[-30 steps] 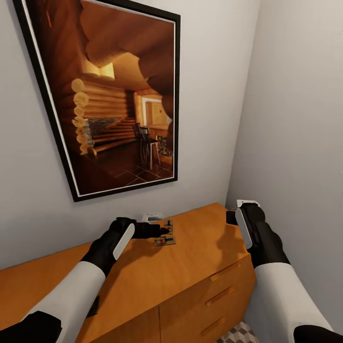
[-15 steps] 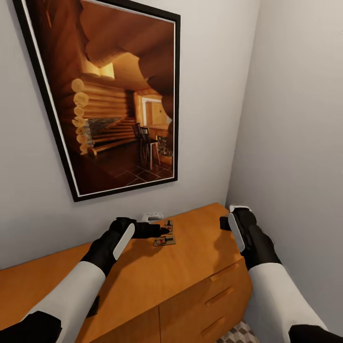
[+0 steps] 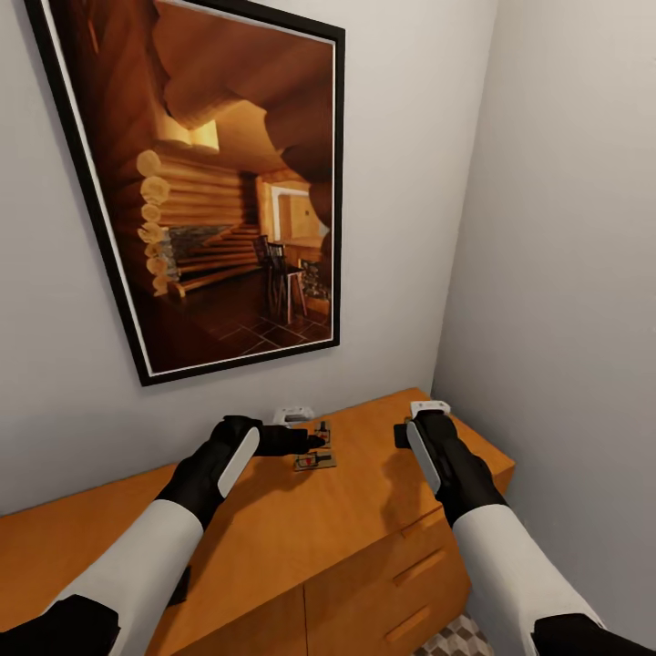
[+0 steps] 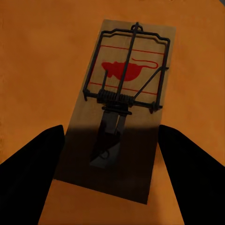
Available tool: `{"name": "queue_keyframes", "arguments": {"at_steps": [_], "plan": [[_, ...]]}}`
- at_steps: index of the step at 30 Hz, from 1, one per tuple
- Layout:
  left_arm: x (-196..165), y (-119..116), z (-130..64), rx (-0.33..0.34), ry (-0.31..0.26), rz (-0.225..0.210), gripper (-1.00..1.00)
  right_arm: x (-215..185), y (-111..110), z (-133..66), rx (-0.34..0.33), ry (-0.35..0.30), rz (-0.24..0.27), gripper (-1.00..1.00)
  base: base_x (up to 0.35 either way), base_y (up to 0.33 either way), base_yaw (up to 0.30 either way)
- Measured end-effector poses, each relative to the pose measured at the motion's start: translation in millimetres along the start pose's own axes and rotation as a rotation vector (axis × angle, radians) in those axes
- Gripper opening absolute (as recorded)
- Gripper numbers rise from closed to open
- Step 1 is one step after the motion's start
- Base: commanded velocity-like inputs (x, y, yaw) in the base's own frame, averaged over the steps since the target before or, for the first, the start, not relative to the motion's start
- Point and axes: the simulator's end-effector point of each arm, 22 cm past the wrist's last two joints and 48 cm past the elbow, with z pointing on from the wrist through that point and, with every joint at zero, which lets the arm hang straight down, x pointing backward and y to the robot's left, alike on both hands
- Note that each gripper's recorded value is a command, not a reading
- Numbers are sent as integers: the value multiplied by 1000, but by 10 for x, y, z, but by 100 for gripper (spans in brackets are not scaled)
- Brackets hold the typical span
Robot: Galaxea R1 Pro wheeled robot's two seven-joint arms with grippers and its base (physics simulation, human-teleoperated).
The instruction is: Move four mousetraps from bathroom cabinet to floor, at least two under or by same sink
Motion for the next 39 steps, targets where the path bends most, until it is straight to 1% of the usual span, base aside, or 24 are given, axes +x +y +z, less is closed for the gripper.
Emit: {"name": "queue_keyframes", "arguments": {"at_steps": [4, 10, 12, 15, 22, 24, 25, 26, 32, 39], "plan": [[3, -5, 2, 1, 1, -1, 100, -32, -2, -16, 0, -9, 1, -100, 0, 0, 0], [4, -14, 4, 3, 1, -1, 100, -336, -48, -226, -1, -79, 15, -100, 0, 0, 0], [5, -15, 4, 4, 1, -1, 100, -371, -52, -277, -4, -79, 14, -100, 0, 0, 0], [6, -36, 10, 7, 2, 0, 100, -400, -56, -388, -11, -62, 8, -100, 0, 0, 0], [6, -62, 17, 10, 2, 1, 100, -422, -62, -453, -16, -55, 8, -100, 0, 0, 0], [6, -64, 18, 10, 2, 1, 100, -455, -60, -478, -18, -65, 11, -100, 0, 0, 0], [3, -67, 16, 10, 1, 1, 100, -541, -58, -546, -21, -90, 15, -100, 0, -37, 0], [4, -71, 18, 11, 1, 1, 100, -559, -55, -560, -23, -96, 17, -100, 0, -112, 0], [5, -92, 24, 14, 1, 2, 100, -560, -28, -567, -28, -97, 16, -100, 0, -187, 0], [1, -96, 24, 15, 0, 1, 100, -569, 8, -573, -45, -100, 14, -100, 0, -59, 0]]}}
